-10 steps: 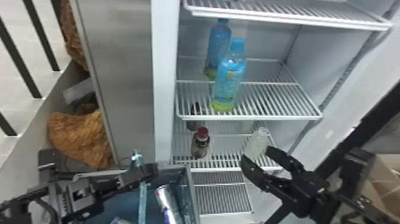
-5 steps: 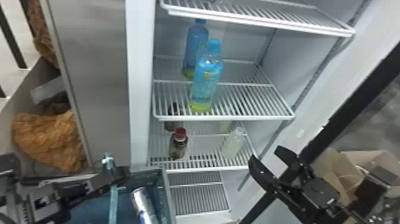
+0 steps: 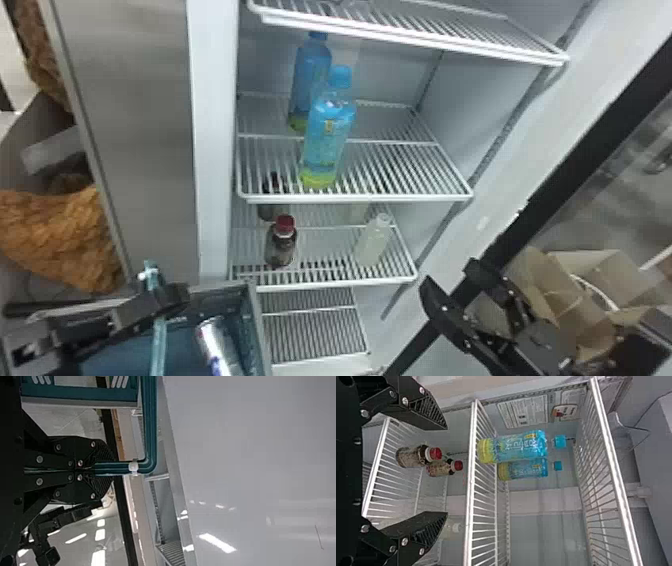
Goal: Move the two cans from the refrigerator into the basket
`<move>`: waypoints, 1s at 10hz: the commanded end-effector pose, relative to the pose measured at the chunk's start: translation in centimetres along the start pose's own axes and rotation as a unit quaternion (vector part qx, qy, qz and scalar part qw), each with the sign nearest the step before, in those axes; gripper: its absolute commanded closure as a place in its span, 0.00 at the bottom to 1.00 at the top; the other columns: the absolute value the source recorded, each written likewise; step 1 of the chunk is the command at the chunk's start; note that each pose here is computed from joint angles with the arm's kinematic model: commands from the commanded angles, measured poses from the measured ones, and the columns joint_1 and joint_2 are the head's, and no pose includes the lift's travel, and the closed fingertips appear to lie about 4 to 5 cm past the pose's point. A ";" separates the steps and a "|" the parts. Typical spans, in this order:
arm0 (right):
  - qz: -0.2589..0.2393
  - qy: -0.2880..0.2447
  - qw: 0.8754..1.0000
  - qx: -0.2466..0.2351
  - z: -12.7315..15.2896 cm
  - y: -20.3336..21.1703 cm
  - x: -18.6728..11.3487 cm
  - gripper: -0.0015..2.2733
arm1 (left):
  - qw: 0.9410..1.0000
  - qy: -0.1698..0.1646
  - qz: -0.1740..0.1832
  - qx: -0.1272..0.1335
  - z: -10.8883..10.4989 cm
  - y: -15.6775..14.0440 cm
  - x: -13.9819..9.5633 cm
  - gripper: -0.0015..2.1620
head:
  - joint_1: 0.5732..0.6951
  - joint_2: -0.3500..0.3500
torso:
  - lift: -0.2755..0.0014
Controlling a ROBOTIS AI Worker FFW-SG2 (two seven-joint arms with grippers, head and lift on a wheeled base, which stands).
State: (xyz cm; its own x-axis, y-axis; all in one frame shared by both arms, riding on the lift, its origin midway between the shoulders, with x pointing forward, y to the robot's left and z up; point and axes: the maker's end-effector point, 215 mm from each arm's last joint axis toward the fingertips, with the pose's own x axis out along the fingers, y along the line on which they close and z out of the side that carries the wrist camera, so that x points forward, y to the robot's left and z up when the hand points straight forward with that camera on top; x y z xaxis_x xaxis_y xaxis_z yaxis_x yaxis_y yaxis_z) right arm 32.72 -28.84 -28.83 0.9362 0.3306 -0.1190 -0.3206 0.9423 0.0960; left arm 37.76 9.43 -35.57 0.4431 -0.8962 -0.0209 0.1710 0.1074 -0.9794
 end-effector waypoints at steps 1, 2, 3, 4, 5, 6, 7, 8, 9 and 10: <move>-0.002 0.002 1.000 -0.001 -0.2 -0.1 -0.8 0.13 | 1.000 -0.004 0.002 0.000 0.1 0.1 -0.4 0.55 | 1.00 0.06 | 0.87; -0.002 -0.003 1.000 -0.005 0.2 -0.1 -1.1 0.13 | 1.000 -0.004 0.002 0.002 0.1 0.0 -0.4 0.55 | 1.00 0.06 | 0.87; -0.003 -0.006 1.000 -0.007 0.4 -0.1 -1.4 0.13 | 1.000 -0.005 0.003 0.001 0.0 0.1 -0.6 0.55 | 1.00 0.05 | 0.87; -0.007 -0.012 1.000 -0.012 0.8 -0.3 -1.7 0.13 | 1.000 -0.006 0.004 0.001 -0.1 0.1 -0.6 0.55 | 1.00 0.05 | 0.87; -0.018 -0.014 1.000 -0.017 1.1 -0.9 -2.2 0.13 | 1.000 -0.005 0.005 -0.001 -0.2 0.2 -0.8 0.55 | 1.00 0.04 | 0.87; -0.024 -0.018 0.999 -0.021 1.4 -1.2 -2.6 0.14 | 1.000 -0.006 0.005 0.000 -0.2 0.2 -0.8 0.55 | 1.00 0.03 | 0.87; -0.028 -0.020 0.999 -0.023 1.5 -1.2 -2.9 0.14 | 1.000 -0.006 0.005 0.001 -0.2 0.1 -0.8 0.55 | 1.00 0.02 | 0.87; -0.032 -0.021 0.999 -0.024 1.5 -1.3 -3.3 0.14 | 1.000 -0.007 0.006 0.001 -0.2 0.1 -0.9 0.55 | 1.00 0.01 | 0.87; -0.037 -0.023 0.999 -0.026 1.6 -1.5 -3.6 0.14 | 1.000 -0.006 0.006 0.002 -0.2 0.1 -1.0 0.55 | 1.00 0.01 | 0.87; -0.040 -0.021 0.999 -0.024 1.4 -1.6 -3.7 0.14 | 1.000 -0.006 0.006 0.002 -0.2 0.1 -1.0 0.55 | 1.00 0.00 | 0.87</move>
State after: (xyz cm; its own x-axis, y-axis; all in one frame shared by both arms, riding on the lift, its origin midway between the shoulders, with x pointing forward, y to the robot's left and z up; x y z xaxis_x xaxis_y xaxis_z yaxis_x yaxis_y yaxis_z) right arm 30.03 -31.52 -27.07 0.9632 0.2564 -0.0810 -0.2540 0.9664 0.0387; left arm 37.15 10.20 -35.68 0.4564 -0.8892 -0.0300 0.1688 0.1197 -0.9784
